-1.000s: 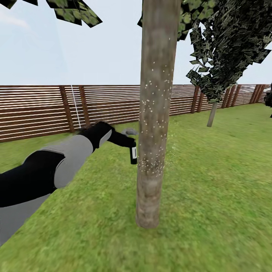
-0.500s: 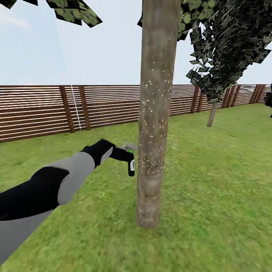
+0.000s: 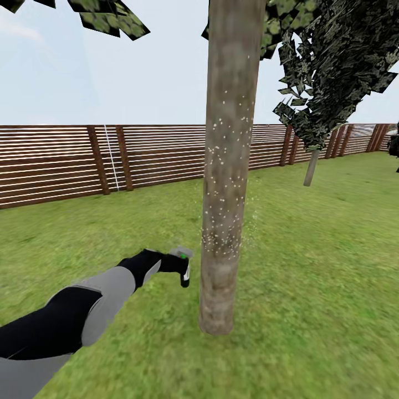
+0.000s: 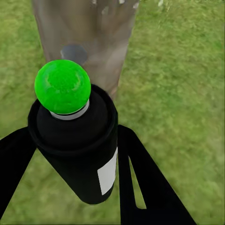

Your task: In the garden, pick up the pesticide atomizer on the floor and spray pesticide onto both trees until each tree trunk is fully covered.

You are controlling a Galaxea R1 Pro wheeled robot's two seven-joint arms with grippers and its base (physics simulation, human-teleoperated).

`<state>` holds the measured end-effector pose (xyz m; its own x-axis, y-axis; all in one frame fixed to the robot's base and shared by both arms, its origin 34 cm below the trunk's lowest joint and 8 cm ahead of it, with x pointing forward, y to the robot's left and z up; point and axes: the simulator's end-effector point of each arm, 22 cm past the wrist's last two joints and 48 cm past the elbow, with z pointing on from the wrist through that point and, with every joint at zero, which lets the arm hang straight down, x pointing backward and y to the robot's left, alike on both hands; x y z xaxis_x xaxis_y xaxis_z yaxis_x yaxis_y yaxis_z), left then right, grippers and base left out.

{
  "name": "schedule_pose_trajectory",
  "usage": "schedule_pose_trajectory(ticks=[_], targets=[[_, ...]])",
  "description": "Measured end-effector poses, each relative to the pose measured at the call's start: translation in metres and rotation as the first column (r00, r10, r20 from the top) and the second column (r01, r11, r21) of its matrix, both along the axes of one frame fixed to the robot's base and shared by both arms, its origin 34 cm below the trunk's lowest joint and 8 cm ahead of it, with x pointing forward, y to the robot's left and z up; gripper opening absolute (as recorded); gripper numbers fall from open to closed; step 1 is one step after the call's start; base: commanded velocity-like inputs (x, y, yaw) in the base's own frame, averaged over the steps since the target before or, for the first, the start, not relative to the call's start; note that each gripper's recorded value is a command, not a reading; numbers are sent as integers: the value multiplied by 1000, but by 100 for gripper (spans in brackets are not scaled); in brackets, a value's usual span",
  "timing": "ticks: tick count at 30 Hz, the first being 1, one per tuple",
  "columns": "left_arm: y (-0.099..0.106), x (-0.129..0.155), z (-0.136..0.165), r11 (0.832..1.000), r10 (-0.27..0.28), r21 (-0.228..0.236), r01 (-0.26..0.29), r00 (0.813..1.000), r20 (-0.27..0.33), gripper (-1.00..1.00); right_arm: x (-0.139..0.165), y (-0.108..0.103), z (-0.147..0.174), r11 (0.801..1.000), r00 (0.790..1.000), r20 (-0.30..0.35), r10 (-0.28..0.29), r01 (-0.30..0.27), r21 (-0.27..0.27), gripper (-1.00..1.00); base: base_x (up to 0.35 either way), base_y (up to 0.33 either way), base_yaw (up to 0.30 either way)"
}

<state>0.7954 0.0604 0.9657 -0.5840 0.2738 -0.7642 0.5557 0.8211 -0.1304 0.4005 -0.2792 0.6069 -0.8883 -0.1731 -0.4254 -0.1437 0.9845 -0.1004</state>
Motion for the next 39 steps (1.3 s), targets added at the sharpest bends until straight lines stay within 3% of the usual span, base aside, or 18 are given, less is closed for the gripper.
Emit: schedule_pose_trajectory(ticks=[3, 8, 16, 27, 39], targets=[[7, -13, -30, 1000, 4, -14, -4, 999, 40, -100, 0, 0, 0, 1000, 1000, 0, -1, 1, 0, 100, 0, 12, 0], [10, -25, -50, 1000, 12, -24, -11, 999, 30, -100, 0, 0, 0, 1000, 1000, 0, -1, 1, 0, 100, 10, 244, 0], [12, -25, -50, 999, 18, -30, -18, 999, 28, -100, 0, 1, 0, 1000, 1000, -1, 0, 0, 1, 100, 136, 333, -40], [11, -25, -50, 999, 17, -30, -16, 1000, 26, -100, 0, 1, 0, 1000, 1000, -2, 1, -1, 1, 100, 224, 318, -287], [11, -26, -51, 999, 18, -30, -17, 1000, 23, -100, -1, 1, 0, 1000, 1000, -2, 1, -1, 1, 100, 54, 350, -230]])
